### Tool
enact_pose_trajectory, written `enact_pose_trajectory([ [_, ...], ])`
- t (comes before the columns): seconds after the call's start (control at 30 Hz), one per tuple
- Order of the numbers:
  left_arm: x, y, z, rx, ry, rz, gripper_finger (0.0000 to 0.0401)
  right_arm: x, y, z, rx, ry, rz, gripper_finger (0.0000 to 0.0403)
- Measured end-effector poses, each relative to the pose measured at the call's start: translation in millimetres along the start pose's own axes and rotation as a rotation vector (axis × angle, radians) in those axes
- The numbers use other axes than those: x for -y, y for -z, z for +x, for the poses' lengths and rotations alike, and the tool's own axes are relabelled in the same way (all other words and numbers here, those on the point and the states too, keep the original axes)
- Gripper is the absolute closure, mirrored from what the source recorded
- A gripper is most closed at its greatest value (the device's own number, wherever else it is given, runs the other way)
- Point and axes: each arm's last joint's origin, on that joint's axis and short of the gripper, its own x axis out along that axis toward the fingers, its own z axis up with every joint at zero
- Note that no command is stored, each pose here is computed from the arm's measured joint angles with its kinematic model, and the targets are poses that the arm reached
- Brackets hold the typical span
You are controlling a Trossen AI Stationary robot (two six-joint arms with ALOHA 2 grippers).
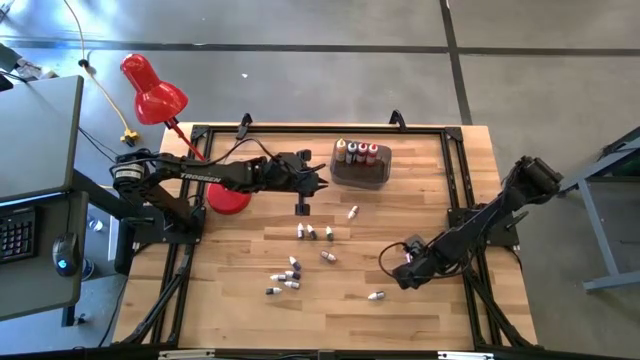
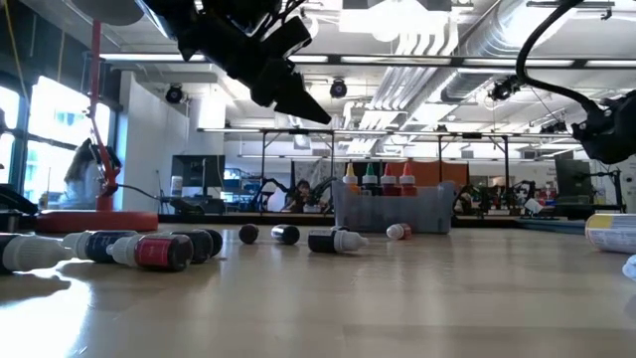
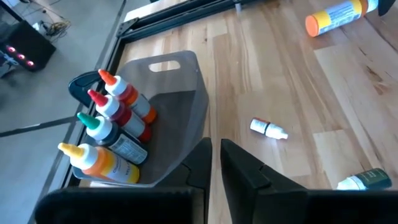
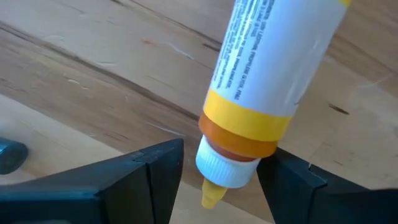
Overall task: Pick & Place food coloring
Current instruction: Put the large yellow food coloring bottle into the bin
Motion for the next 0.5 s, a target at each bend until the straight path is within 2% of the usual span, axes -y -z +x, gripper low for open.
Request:
enact_pose_trajectory([
  [0.3,0,0,0,-0.001,0.001,0.0,0.0368,1,9,1,-0.074,-0.003,0.04,0.0211],
  [0.5,0,0,0,-0.001,0.001,0.0,0.0368,4,8,1,-0.024,0.028,0.039,0.0218],
])
